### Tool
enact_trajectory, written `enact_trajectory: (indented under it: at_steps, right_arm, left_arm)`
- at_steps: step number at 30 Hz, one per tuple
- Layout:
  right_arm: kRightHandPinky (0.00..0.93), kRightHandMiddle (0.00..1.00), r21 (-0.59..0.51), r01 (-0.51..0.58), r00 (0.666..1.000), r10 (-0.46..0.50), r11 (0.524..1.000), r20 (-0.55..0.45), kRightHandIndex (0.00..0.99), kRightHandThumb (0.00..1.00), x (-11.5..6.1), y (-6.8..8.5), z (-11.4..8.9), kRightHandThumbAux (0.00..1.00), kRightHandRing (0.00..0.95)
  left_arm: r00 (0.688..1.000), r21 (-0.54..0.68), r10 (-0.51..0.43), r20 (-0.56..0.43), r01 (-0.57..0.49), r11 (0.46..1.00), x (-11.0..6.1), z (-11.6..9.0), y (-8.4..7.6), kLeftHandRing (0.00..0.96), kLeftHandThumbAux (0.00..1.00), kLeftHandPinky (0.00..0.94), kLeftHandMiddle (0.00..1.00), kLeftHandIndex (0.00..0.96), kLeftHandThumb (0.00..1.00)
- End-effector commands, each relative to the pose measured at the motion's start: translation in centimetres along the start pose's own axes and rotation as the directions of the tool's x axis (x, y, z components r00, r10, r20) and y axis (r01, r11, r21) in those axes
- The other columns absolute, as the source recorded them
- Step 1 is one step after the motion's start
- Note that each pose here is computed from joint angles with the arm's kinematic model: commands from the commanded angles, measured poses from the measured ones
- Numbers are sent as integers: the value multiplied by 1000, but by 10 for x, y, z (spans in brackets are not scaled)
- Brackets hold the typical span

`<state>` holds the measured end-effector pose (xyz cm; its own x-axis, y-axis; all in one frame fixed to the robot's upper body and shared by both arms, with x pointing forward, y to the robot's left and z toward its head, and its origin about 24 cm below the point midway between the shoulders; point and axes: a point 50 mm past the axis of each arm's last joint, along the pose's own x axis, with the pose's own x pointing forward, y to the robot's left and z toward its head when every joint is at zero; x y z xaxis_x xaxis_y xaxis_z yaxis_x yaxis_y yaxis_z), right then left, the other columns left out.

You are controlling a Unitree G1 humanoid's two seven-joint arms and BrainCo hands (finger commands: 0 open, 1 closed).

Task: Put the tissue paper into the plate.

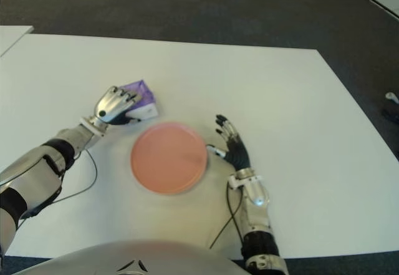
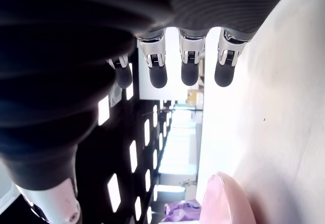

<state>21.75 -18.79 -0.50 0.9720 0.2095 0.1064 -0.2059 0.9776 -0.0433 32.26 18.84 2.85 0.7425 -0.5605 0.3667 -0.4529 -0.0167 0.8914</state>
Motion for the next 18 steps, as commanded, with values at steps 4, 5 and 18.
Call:
enact_trajectory:
  at_steps: [4,5,18]
  right_arm:
    - [0,0,54,44,982,-33,998,-184,0,0,-25,3,-30,756,0]
    - [0,0,53,43,983,-33,998,-182,0,0,-24,3,-30,757,0]
    - [0,0,54,39,988,-31,998,-152,0,0,-22,5,-29,782,0]
  left_arm:
    - [995,-10,67,-75,-68,998,9,-22,16,814,702,809,838,443,707]
    - [993,-9,84,-88,-85,996,13,-26,20,813,702,808,837,443,707]
    - [927,-33,363,-95,-367,929,40,-47,65,788,699,800,805,444,708]
